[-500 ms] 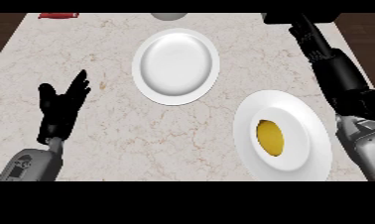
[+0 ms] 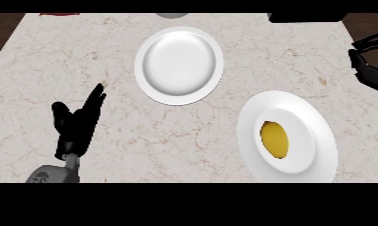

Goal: Pick the lemon from the plate and place it in the plate

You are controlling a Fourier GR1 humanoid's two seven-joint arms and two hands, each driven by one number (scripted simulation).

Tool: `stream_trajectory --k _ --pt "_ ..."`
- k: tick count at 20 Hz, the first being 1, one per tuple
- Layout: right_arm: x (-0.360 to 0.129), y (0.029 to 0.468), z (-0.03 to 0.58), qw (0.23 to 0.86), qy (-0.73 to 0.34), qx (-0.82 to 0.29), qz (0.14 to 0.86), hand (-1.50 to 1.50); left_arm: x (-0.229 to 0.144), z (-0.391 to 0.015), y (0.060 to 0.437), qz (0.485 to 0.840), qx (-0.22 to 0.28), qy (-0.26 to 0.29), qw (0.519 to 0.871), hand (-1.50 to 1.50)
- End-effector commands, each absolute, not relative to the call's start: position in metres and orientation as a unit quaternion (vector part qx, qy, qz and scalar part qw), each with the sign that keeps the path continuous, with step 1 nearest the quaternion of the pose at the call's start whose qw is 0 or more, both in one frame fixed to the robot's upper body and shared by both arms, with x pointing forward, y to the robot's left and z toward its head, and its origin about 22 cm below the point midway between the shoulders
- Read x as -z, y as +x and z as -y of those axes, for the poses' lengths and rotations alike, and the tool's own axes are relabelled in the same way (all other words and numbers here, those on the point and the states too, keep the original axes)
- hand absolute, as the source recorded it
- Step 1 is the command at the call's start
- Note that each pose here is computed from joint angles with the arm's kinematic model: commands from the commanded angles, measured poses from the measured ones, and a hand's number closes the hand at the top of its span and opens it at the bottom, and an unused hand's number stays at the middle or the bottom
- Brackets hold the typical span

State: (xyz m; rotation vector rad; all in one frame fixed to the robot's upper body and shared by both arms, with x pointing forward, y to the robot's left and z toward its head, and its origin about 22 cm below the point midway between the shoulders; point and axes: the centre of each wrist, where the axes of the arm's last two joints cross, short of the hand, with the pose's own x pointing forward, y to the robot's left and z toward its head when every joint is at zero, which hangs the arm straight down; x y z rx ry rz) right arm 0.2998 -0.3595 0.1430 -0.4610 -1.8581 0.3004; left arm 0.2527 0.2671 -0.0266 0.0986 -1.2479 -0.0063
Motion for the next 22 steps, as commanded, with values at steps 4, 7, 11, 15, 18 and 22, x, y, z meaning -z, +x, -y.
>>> stream_trajectory --k 4,7,11,15,18,22 --pt "-0.061 0.248 0.394 0.519 -0.215 -0.014 0.827 -1.5 0.032 -0.255 0.243 0.559 -0.002 0.009 0.829 0.0" --pt "-0.064 0.231 0.425 0.531 -0.191 -0.036 0.825 -1.5 0.033 -0.246 0.232 0.561 0.002 0.009 0.828 0.0" --pt "-0.107 0.243 0.417 0.558 -0.212 -0.127 0.792 -1.5 0.026 -0.259 0.228 0.558 0.004 0.008 0.83 0.0" --pt "-0.107 0.23 0.419 0.604 -0.224 -0.286 0.709 -1.5 0.035 -0.245 0.231 0.555 -0.002 -0.001 0.832 0.0" --pt "-0.133 0.23 0.404 0.62 -0.22 -0.352 0.666 -1.5 0.03 -0.247 0.233 0.56 -0.002 -0.001 0.828 0.0" --pt "-0.143 0.219 0.354 0.619 -0.231 -0.382 0.647 -1.5 0.037 -0.239 0.226 0.554 0.002 0.006 0.833 0.0"
